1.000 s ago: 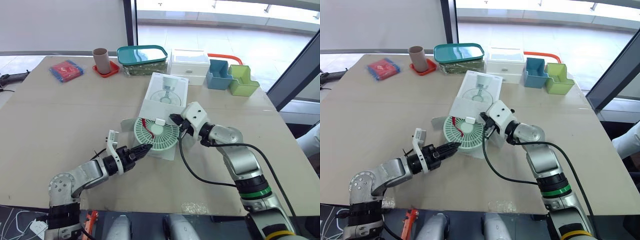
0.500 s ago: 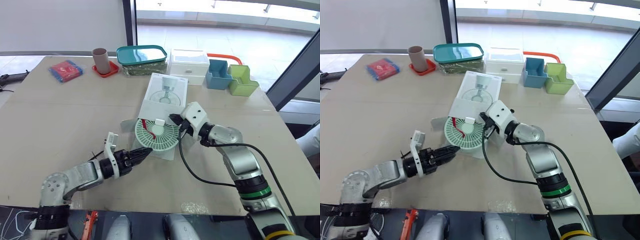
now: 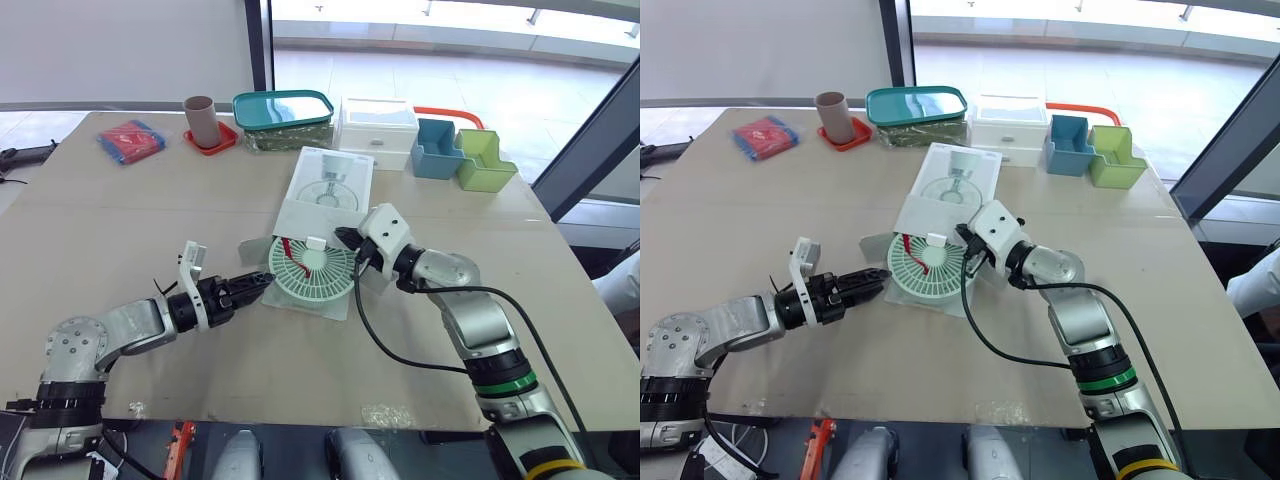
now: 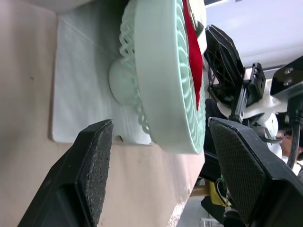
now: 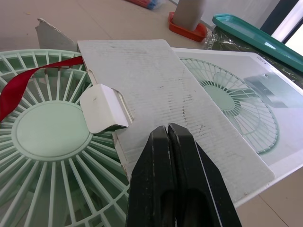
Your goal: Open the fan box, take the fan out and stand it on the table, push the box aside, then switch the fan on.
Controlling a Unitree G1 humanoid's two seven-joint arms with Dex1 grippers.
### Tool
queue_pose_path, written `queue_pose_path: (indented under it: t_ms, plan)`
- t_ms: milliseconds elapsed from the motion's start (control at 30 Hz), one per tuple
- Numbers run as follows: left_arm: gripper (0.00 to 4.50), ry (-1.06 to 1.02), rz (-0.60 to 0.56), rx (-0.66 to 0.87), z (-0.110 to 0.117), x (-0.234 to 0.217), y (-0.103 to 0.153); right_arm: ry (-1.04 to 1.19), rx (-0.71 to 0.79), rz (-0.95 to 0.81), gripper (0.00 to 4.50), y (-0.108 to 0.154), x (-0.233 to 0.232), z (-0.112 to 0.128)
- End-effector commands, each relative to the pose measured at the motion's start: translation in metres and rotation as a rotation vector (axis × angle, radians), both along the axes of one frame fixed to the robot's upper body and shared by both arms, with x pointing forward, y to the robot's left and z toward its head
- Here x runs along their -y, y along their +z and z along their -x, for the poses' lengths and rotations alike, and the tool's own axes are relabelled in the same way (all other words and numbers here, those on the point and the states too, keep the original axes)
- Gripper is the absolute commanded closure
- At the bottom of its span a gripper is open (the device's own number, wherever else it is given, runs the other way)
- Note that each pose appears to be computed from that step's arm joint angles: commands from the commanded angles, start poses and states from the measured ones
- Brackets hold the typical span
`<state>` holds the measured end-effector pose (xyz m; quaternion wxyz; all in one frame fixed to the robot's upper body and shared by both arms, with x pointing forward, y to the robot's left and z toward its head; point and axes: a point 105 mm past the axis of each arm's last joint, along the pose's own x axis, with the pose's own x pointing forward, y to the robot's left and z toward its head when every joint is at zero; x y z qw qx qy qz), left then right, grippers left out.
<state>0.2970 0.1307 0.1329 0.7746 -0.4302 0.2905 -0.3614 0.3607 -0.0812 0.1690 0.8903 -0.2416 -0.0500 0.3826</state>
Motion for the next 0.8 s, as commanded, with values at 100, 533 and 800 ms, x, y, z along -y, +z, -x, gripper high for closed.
queue_pose_path:
  t_ms: [100, 533, 800]
  plan:
    - [0.03, -0.027, 0.063, 0.020, -0.006, 0.011, 0.011, 0.001, -0.026, 0.014, 4.50, -0.008, -0.002, 0.000]
    - [0.03, -0.010, 0.099, 0.011, -0.023, 0.026, 0.012, -0.004, -0.027, 0.014, 4.50, -0.008, 0.000, 0.002]
    - [0.26, -0.008, 0.122, -0.017, -0.026, 0.026, 0.006, -0.006, -0.028, 0.019, 4.50, -0.009, 0.001, 0.002]
